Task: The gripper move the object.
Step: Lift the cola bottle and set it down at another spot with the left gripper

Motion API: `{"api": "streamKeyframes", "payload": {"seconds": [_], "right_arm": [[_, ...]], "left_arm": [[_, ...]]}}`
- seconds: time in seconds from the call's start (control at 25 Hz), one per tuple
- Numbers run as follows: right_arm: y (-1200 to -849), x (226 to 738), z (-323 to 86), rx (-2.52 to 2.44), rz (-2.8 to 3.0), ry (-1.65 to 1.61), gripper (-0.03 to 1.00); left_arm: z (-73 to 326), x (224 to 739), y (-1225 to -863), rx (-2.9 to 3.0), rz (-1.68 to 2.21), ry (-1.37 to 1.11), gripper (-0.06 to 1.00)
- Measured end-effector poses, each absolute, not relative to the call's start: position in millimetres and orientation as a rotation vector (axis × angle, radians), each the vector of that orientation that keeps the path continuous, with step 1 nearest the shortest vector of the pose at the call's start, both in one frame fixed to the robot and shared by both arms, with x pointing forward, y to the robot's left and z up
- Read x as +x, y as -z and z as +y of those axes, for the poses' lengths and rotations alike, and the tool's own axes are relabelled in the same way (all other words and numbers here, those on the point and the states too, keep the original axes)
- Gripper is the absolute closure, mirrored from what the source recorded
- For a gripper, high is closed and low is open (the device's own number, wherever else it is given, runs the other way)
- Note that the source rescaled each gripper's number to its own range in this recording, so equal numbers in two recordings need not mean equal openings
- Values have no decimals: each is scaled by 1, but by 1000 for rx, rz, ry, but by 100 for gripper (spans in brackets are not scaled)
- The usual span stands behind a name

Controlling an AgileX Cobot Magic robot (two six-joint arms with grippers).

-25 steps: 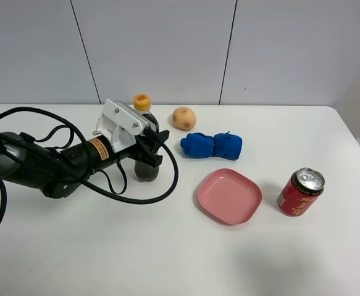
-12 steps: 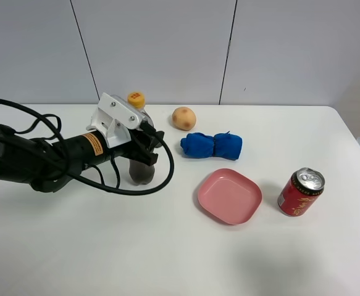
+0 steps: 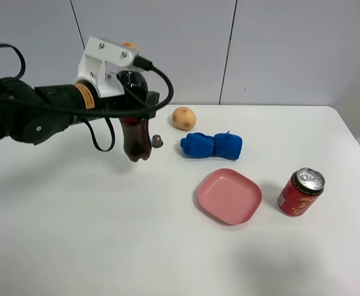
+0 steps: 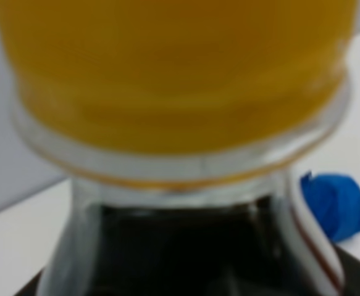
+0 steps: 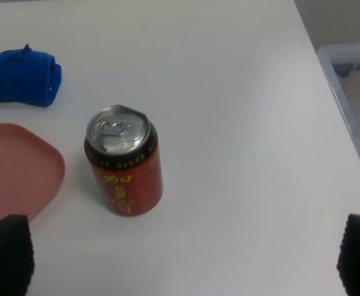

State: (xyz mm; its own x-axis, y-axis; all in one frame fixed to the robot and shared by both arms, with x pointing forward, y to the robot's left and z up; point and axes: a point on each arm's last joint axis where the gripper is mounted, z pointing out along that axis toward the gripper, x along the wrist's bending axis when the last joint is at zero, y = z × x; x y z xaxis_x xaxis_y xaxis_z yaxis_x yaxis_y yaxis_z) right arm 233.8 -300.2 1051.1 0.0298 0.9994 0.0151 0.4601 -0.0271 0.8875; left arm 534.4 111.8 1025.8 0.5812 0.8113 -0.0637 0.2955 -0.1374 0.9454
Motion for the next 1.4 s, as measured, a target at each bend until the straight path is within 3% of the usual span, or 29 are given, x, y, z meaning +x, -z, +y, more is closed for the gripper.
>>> {"api": "streamKeyframes", "payload": {"seconds": [0.4, 1.04, 1.4], "right_arm": [[-1051, 234, -300, 1582, 1521, -941, -3], [-1051, 234, -300, 1582, 1521, -941, -3], [-1051, 234, -300, 1582, 1521, -941, -3]], "left_arm": [[61, 548, -1091, 1599, 796, -568, 92], [-22, 615, -1079, 1588, 788, -545, 92], [-70, 623, -1071, 1572, 730, -518, 92]]}}
